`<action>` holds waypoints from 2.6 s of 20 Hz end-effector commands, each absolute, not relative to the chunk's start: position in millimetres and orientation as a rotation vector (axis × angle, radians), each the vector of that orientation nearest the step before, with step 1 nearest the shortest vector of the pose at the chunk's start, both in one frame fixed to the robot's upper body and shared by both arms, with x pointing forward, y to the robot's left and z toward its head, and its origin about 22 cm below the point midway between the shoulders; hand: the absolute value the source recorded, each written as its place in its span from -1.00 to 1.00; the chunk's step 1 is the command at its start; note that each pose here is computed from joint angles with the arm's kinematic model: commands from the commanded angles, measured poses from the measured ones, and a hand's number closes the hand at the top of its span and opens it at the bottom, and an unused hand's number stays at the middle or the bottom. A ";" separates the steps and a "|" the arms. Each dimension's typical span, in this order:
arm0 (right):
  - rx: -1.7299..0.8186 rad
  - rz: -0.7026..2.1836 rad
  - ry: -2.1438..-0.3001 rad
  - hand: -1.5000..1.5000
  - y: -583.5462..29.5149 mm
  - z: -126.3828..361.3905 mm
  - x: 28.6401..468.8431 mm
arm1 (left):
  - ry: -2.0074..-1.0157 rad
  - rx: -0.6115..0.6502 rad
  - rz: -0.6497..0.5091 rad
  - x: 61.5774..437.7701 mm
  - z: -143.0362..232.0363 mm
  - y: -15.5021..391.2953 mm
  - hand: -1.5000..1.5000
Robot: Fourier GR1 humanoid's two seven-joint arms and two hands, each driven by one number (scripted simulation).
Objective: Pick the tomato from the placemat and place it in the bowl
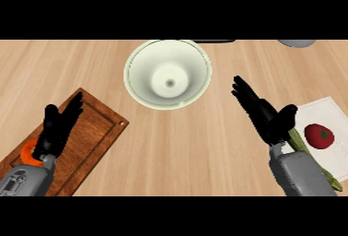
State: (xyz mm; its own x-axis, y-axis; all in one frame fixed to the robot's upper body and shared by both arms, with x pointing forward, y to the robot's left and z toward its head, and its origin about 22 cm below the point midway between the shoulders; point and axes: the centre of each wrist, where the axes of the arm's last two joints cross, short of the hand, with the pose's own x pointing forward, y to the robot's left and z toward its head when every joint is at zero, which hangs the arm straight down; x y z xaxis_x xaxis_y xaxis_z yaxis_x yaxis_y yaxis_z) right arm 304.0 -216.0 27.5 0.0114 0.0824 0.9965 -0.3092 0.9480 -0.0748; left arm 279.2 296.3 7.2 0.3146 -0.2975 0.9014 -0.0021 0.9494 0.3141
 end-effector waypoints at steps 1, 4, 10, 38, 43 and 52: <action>0.137 0.268 -1.511 1.00 -233.4 26.5 292.3 | -1.262 0.246 -0.212 281.8 7.8 296.4 0.00; 0.021 0.182 -1.593 1.00 -345.8 43.8 293.0 | -1.390 0.181 -0.184 294.3 42.7 306.7 0.00; -0.403 0.322 -1.768 -1.00 -401.6 28.5 250.3 | -1.421 0.068 -0.200 296.4 53.3 301.2 0.00; -0.742 1.054 -1.194 -1.00 -345.2 188.0 245.6 | -1.443 0.018 -0.218 291.3 55.3 285.9 0.00; -0.773 1.129 -1.038 -1.00 -329.0 190.0 253.7 | -1.411 0.011 -0.223 289.2 46.8 291.9 0.00; -0.766 1.169 -0.950 -1.00 -331.6 169.6 258.4 | -1.436 0.046 -0.203 309.1 69.1 280.5 0.00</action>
